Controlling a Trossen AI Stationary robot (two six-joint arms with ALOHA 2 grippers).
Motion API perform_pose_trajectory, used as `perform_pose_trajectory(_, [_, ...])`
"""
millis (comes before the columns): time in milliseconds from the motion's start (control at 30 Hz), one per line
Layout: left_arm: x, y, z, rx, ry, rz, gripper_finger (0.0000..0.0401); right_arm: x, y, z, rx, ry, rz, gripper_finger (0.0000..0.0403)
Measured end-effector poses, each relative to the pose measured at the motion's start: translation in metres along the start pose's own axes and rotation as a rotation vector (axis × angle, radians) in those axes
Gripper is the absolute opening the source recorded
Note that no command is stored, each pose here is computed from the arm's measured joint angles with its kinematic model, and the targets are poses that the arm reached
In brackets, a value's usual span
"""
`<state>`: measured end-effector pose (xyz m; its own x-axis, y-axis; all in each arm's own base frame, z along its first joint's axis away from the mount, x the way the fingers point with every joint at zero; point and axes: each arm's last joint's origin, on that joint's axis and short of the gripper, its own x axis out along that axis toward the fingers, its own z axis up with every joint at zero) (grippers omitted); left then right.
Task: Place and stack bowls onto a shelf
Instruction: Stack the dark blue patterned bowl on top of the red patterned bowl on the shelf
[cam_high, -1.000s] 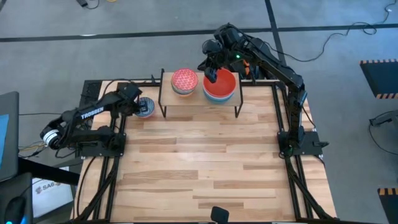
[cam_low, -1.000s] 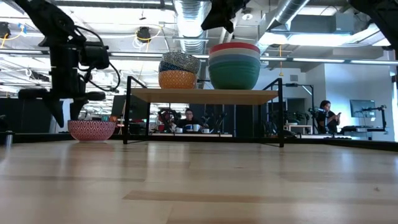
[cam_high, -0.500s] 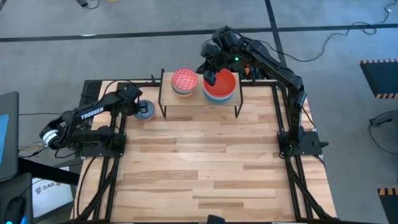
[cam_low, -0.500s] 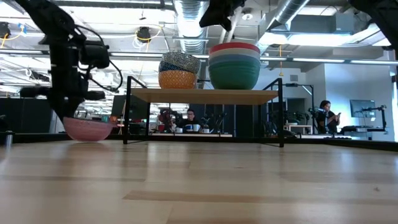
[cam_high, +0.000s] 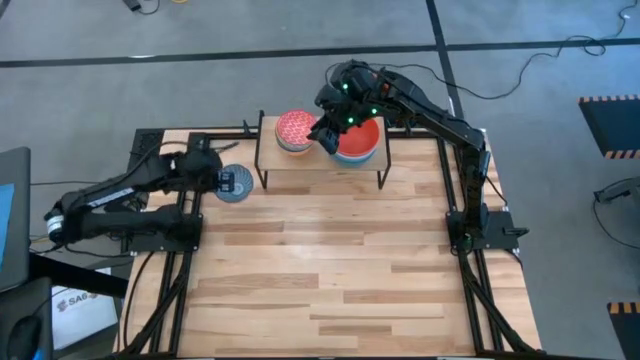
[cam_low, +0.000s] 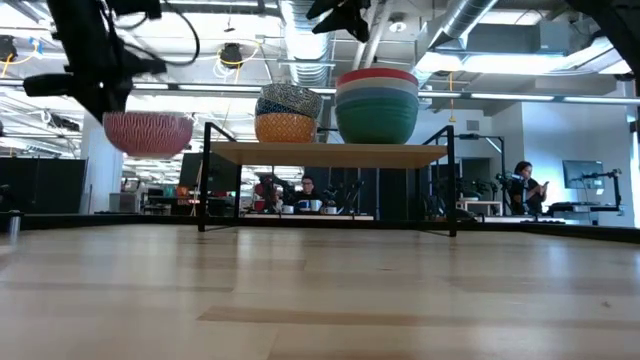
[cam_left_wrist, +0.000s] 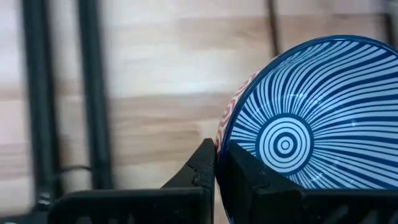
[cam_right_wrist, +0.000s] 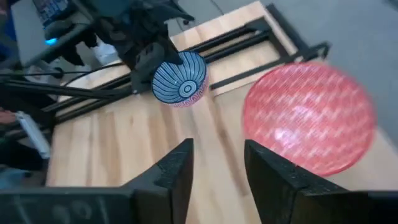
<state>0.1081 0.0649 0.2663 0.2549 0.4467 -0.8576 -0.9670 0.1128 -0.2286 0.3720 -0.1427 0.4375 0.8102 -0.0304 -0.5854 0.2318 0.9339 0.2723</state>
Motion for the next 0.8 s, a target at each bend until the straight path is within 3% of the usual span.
perform_pose_trajectory(167, [-0.016,-0.014,-0.022,0.058,0.043,-0.135,0.0002,0.007,0.025,-0.009,0.02,0.052,-0.048,0.0174])
perform_pose_trajectory(367, [-0.017,-0.035,-0.056,0.209,0.181,-0.181,0.0002,0.013,0.063,-0.029,-0.004,0.159,-0.138,0.0169])
perform_pose_trajectory(500, [-0.016,-0.053,-0.082,0.269,0.192,-0.203,0.0002,0.015,0.086,-0.044,-0.013,0.229,-0.215,0.0169])
perform_pose_trajectory(800, [-0.013,-0.082,-0.145,0.401,0.197,-0.279,0.0002,0.064,0.127,-0.115,0.084,0.462,-0.272,0.0166])
